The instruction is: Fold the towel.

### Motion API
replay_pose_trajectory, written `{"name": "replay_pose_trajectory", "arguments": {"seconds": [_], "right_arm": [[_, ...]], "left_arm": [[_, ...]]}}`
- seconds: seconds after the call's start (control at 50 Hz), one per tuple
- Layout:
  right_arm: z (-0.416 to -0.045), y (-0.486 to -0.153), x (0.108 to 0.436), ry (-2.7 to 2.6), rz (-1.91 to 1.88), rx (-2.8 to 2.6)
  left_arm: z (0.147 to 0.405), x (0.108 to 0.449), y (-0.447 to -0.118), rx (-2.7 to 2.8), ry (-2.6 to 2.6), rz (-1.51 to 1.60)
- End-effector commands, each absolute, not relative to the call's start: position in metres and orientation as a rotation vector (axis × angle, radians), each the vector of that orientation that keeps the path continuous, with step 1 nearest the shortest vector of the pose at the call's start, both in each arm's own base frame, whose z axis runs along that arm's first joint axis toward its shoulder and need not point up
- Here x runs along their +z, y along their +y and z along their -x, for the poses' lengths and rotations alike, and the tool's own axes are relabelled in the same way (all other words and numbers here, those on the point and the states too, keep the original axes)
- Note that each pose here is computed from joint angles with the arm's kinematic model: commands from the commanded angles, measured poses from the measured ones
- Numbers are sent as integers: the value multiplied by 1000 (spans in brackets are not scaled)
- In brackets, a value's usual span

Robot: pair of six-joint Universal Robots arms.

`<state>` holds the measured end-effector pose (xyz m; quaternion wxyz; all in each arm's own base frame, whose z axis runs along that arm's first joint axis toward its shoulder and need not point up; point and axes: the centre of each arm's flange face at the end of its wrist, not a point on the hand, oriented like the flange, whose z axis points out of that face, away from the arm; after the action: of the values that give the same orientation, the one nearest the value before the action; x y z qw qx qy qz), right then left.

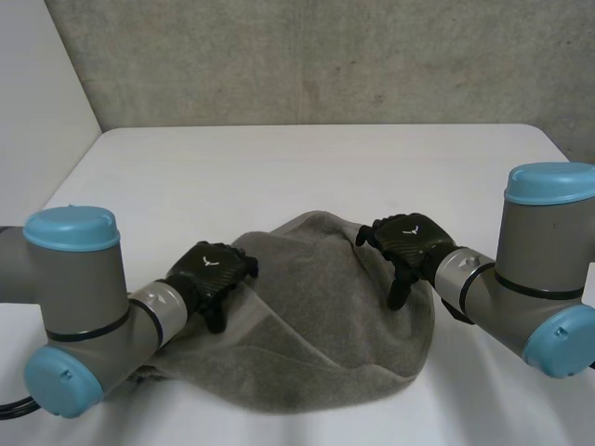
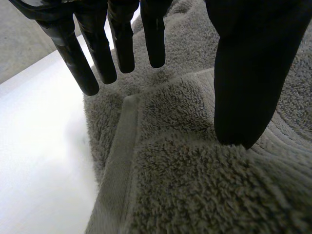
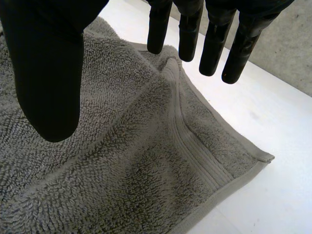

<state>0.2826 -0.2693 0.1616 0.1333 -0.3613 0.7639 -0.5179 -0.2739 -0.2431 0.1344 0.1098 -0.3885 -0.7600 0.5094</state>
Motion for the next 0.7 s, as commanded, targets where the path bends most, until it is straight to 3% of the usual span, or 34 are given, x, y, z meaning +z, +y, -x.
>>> {"name": "replay_pose_trajectory", "arguments": {"seconds": [0.02,0.38,0.6,0.7], "right_arm": [[-280,-272,159,2225,1038,-1503],[-277,-277,158,2235,1033,-1516],[-276,-283,162,2232,1036,-1544],[-271,-289,184,2201,1073,-1596]], "left_arm": [[280,129,-244,1492,-2222,1160],[280,132,-243,1521,-2248,1156],[277,150,-233,1603,-2239,1139],[269,181,-218,1700,-2177,1118]]}}
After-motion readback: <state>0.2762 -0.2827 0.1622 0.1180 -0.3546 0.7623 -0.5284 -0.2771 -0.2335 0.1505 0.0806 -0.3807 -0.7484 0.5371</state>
